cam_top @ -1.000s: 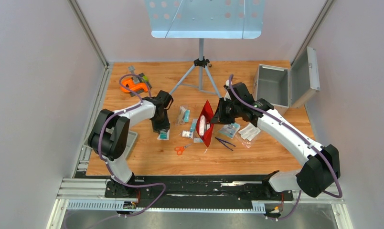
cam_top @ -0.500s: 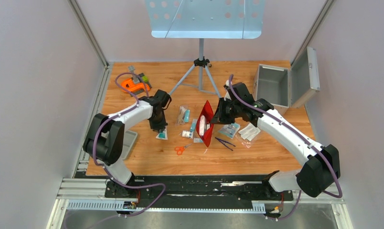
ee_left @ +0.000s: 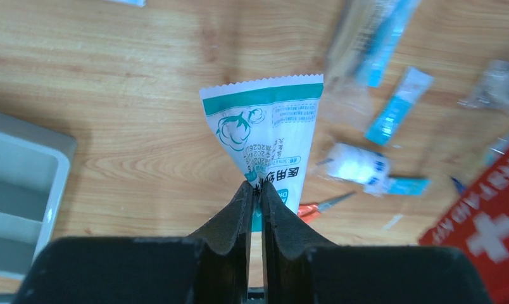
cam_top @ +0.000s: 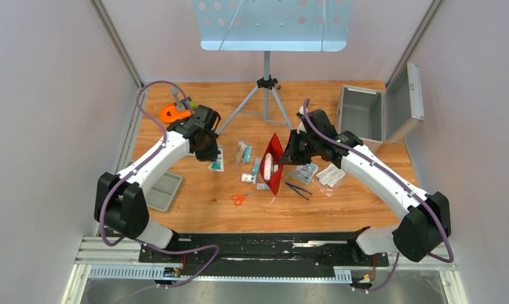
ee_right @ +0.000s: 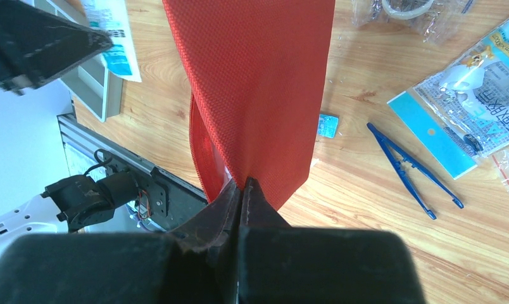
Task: Organize the medicine kit
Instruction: Pick up the medical item at the center of the board, then place the medical item at the medicine pouch.
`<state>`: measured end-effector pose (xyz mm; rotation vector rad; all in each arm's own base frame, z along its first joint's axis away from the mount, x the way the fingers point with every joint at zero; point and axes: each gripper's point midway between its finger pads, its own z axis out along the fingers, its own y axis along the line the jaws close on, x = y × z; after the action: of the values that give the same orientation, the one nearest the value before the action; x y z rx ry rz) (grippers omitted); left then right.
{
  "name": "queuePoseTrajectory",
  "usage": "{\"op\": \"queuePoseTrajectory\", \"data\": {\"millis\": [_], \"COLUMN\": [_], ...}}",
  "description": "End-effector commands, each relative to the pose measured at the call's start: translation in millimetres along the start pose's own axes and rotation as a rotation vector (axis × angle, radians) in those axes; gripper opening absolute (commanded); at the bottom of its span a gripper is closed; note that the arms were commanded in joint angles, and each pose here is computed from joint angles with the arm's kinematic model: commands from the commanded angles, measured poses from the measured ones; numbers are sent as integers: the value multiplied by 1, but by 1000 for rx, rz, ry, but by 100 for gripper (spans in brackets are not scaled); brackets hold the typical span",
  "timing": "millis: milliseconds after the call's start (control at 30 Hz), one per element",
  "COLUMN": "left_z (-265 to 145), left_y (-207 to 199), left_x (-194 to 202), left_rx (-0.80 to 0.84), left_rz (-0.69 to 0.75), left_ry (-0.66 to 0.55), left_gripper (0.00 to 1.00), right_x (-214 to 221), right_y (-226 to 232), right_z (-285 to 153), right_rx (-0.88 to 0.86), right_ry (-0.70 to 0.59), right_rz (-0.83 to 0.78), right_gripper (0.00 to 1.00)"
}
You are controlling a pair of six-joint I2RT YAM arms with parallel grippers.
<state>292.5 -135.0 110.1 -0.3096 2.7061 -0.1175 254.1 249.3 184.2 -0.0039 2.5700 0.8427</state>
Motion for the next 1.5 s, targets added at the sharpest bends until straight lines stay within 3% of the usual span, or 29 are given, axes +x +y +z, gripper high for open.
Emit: {"op": "queuePoseTrajectory", "data": {"millis": [0,200,400,533,800,1067,1267,1333,1467], "left_z": [-63,-136,-160,-145,-100,-80,-64,-58,-52], "left_y": [-49,-118,-161,-177,-172,-195,-185,-176,-175], "left_x": [-26,-24,5,25,24,37,31,23,30], "left_rx": [297,743,836,774,571,636,456,349,309], "left_rz": [70,161,291,339,332,229,280,296,312], "left_ry": [-87,-88,-35,0,40,113,63,-8,-8], "left_gripper": [14,15,15,15,14,13,12,13,14], "right_x": [-16,-16,-18,-20,-27,-23,-19,-18,-18], "right_y": [16,18,23,26,36,53,65,68,72], "right_z": [-8,-8,-8,-9,-12,-8,-5,-4,-3], "right_rx": [-63,-70,-82,-86,-101,-147,-184,-194,-215], "right_ry": [-61,-61,-57,-63,-85,-72,-59,-58,-58], "right_rz": [0,2,3,4,9,-7,-17,-17,-12], "right_gripper": [0,0,0,0,0,0,0,0,0]}}
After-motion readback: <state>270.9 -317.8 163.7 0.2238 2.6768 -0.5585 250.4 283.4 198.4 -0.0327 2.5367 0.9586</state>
